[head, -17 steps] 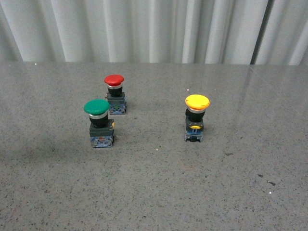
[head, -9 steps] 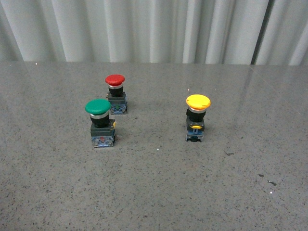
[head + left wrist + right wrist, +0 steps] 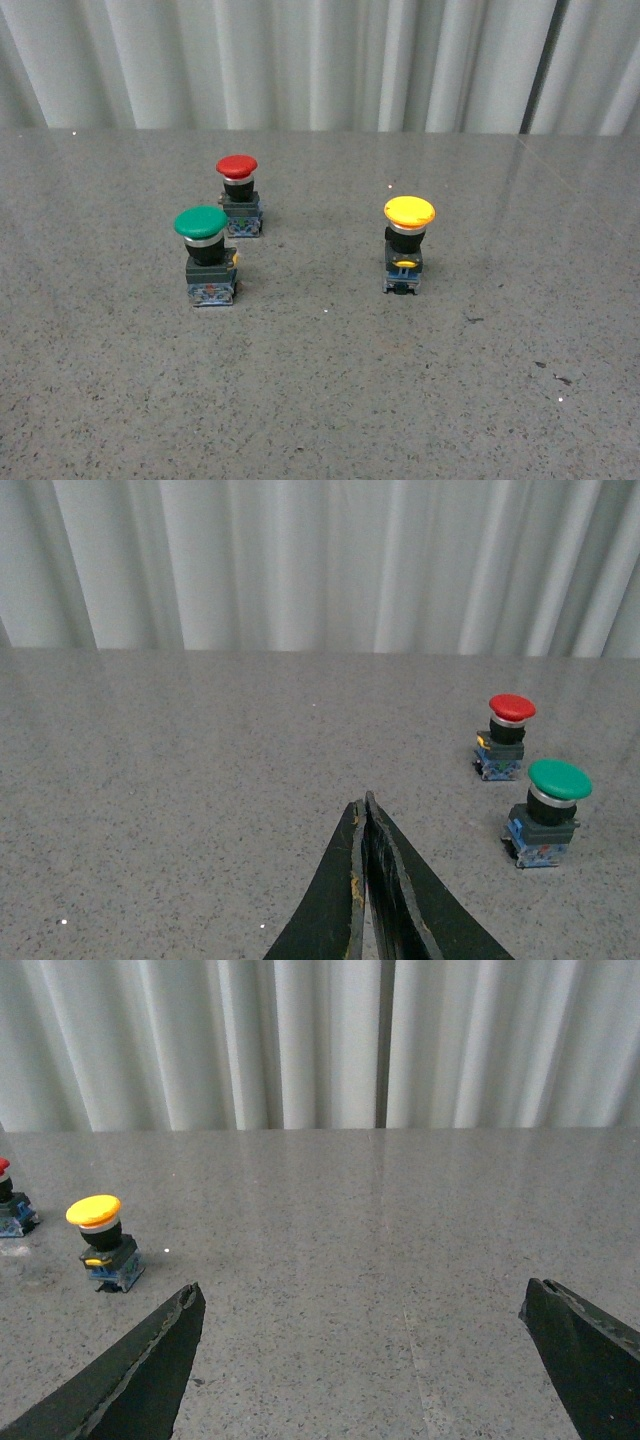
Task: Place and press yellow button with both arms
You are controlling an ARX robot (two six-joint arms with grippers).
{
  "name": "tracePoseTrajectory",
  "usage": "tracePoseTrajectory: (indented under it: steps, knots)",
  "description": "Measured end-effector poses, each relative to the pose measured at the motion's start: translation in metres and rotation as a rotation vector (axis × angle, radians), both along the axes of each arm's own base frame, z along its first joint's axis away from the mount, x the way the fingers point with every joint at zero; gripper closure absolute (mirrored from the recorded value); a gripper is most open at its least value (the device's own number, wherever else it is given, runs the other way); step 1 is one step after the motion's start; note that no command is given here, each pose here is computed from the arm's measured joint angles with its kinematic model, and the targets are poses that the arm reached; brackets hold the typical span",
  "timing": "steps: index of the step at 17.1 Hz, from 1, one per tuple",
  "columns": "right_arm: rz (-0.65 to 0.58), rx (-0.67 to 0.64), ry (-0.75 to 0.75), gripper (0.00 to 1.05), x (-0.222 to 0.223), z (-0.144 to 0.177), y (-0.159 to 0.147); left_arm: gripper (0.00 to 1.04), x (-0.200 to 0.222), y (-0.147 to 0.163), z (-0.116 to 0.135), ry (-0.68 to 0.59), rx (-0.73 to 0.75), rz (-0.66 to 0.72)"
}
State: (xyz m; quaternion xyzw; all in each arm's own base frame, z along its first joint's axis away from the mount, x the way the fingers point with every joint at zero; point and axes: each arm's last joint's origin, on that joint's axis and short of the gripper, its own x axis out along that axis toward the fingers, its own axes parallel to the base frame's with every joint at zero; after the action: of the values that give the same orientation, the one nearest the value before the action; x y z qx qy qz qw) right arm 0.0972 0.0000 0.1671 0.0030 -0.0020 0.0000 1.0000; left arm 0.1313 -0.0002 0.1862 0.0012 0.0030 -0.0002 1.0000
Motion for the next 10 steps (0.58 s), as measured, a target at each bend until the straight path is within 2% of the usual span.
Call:
tracePoseTrajectory:
  steps: [10]
  knots:
    - [0.000, 0.000, 0.000, 0.07, 0.000, 0.000, 0.000, 1.03, -0.023, 0.000, -0.015, -0.019, 0.000, -0.001]
